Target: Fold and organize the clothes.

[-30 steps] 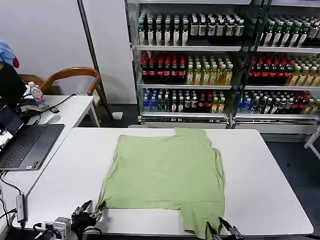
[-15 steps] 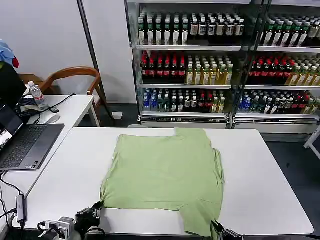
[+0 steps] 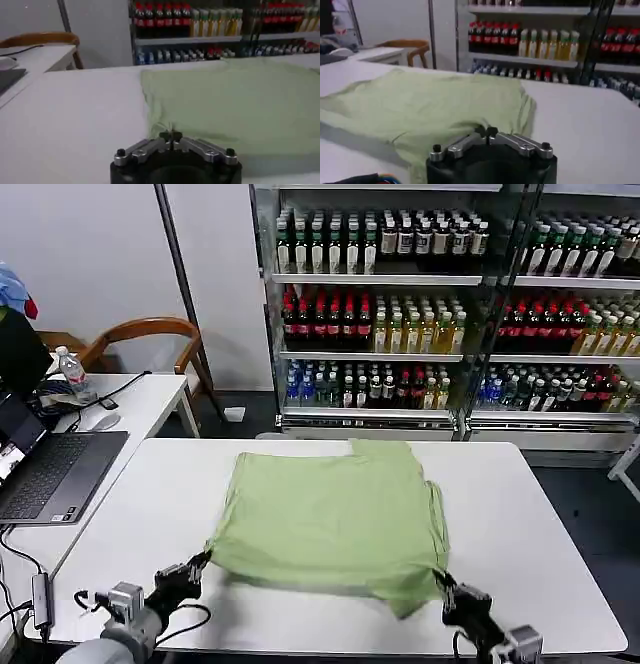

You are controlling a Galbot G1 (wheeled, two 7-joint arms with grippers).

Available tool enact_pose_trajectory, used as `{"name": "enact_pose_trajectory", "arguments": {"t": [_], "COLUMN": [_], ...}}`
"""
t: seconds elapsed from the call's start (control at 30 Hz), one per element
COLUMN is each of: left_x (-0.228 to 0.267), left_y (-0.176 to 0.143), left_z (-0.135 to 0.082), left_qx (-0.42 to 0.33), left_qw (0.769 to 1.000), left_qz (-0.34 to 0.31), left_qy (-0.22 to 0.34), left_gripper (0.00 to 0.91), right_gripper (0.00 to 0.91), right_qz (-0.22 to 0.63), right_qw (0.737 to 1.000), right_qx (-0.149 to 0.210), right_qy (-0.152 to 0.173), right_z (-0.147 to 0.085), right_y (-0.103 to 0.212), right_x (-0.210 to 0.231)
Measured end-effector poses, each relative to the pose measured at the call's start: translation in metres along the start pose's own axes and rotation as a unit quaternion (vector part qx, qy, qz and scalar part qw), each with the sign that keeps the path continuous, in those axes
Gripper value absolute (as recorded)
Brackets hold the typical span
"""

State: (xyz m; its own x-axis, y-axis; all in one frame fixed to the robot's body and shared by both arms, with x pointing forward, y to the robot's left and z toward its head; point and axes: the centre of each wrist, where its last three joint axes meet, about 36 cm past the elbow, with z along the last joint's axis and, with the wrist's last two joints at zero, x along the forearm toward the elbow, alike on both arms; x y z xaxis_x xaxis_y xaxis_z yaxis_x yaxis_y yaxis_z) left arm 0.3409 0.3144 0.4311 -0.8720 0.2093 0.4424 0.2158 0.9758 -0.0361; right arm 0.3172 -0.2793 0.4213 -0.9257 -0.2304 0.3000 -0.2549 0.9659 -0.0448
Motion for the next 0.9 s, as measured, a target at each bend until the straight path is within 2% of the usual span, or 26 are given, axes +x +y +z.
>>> {"name": "enact_pose_trajectory", "arguments": {"t": [0.37,0.7,0.73,0.77,0.8,0.9], "left_x": [-0.050,-0.083,-0.086,-0.088,-0.090,-0.097], "left_y": [0.017,0.029,0.030,0.031,0.031,0.032], "left_z": [-0.013,-0.015,-0.015,-0.014,-0.014,-0.011], "left_qx": [0.034,0.046,0.046,0.047,0.047,0.046], "left_qw": [0.999,0.998,0.998,0.998,0.998,0.998], "left_qz": [0.014,0.013,0.012,0.012,0.011,0.010], "left_qy": [-0.029,-0.034,-0.033,-0.032,-0.032,-0.030], "left_gripper": [0.040,0.050,0.907,0.907,0.907,0.907], "right_gripper": [0.000,0.000,0.000,0.020,0.907,0.907], "right_qz": [0.008,0.012,0.012,0.012,0.013,0.020], "right_qw": [0.999,0.999,0.998,0.998,0.998,0.998], "right_qx": [0.029,0.050,0.051,0.053,0.055,0.060], "right_qy": [-0.020,-0.019,-0.016,-0.013,-0.011,-0.005], "right_z": [-0.003,-0.001,0.001,0.003,0.005,0.009], "right_y": [-0.007,-0.010,-0.009,-0.008,-0.007,-0.009], "right_x": [-0.076,-0.121,-0.124,-0.126,-0.129,-0.135]}}
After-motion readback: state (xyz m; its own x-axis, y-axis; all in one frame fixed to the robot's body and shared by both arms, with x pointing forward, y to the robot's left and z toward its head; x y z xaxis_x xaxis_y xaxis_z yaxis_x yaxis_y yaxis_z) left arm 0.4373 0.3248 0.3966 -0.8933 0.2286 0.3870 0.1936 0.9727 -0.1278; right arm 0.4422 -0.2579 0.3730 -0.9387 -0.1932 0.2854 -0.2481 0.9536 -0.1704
